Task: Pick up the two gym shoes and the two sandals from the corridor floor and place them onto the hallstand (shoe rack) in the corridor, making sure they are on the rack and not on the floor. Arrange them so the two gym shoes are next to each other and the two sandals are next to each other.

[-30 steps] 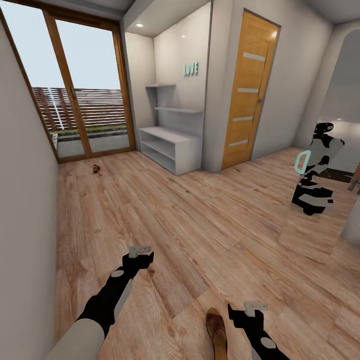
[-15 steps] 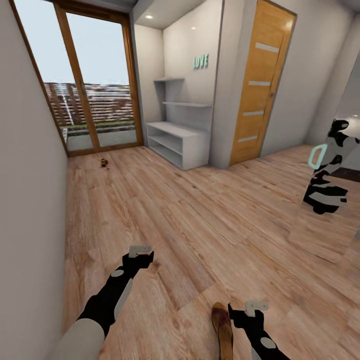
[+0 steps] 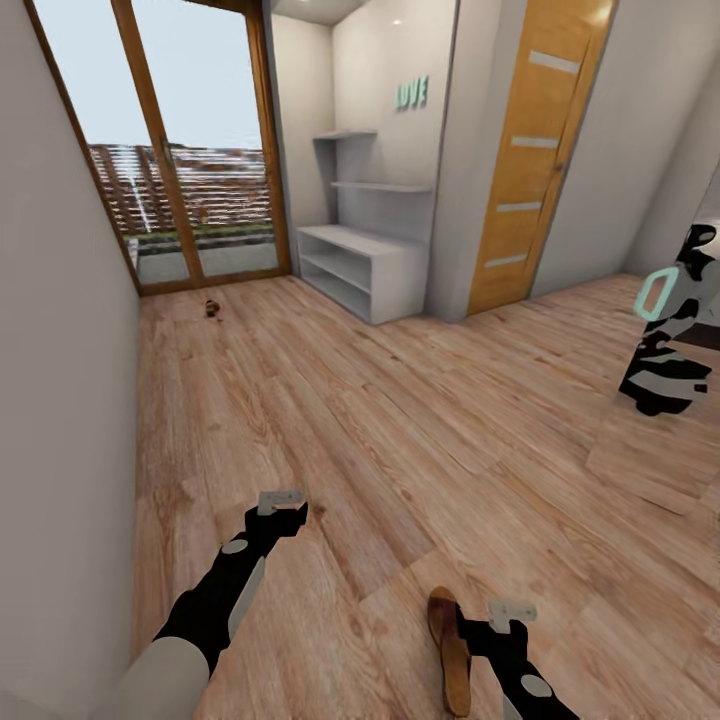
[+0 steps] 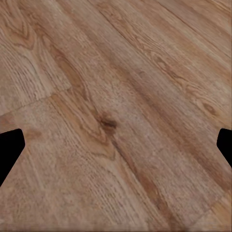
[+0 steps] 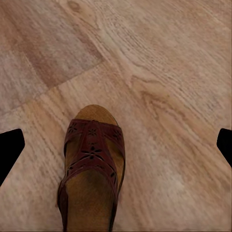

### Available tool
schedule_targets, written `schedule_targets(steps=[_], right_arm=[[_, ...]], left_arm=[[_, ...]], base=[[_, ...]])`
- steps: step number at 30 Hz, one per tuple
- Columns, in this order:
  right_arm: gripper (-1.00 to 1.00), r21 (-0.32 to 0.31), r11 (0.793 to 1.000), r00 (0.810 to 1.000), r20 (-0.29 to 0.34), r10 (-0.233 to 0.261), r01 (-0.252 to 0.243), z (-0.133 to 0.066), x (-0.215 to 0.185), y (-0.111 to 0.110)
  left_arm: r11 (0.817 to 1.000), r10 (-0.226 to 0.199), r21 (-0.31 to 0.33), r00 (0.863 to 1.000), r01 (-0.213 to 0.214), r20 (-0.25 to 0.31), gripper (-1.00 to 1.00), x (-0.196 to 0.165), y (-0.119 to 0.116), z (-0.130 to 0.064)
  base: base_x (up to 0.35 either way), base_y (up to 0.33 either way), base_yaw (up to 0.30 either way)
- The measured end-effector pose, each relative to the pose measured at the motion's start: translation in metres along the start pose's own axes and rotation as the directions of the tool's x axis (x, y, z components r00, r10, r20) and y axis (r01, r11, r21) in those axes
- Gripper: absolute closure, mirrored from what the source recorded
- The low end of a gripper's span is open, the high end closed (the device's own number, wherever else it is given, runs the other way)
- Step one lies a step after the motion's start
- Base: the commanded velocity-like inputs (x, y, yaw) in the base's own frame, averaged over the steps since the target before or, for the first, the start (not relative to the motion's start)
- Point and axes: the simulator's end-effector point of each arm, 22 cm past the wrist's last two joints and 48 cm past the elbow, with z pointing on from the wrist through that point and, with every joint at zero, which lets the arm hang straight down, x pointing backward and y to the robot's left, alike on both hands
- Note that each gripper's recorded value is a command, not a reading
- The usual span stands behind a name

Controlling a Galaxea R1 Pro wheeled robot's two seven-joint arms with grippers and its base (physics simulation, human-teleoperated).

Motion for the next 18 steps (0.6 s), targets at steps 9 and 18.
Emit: schedule_targets(steps=[9, 18], right_arm=[[-1.0, 0.001, 1.0, 0.999, -0.051, -0.003, 0.003, 0.005, 0.028, 0.0], [-1.0, 0.002, 1.0, 0.995, -0.102, -0.006, 0.006, 0.009, 0.056, -0.001]], left_arm=[[1.0, -0.005, -0.003, 0.999, 0.005, -0.051, -1.0, 0.031, 0.003, 0.012], [1.0, -0.01, -0.006, 0.995, 0.009, -0.102, -1.0, 0.063, 0.006, 0.022]], base=[[0.0, 0.0, -0.062], [0.0, 0.0, -0.049]])
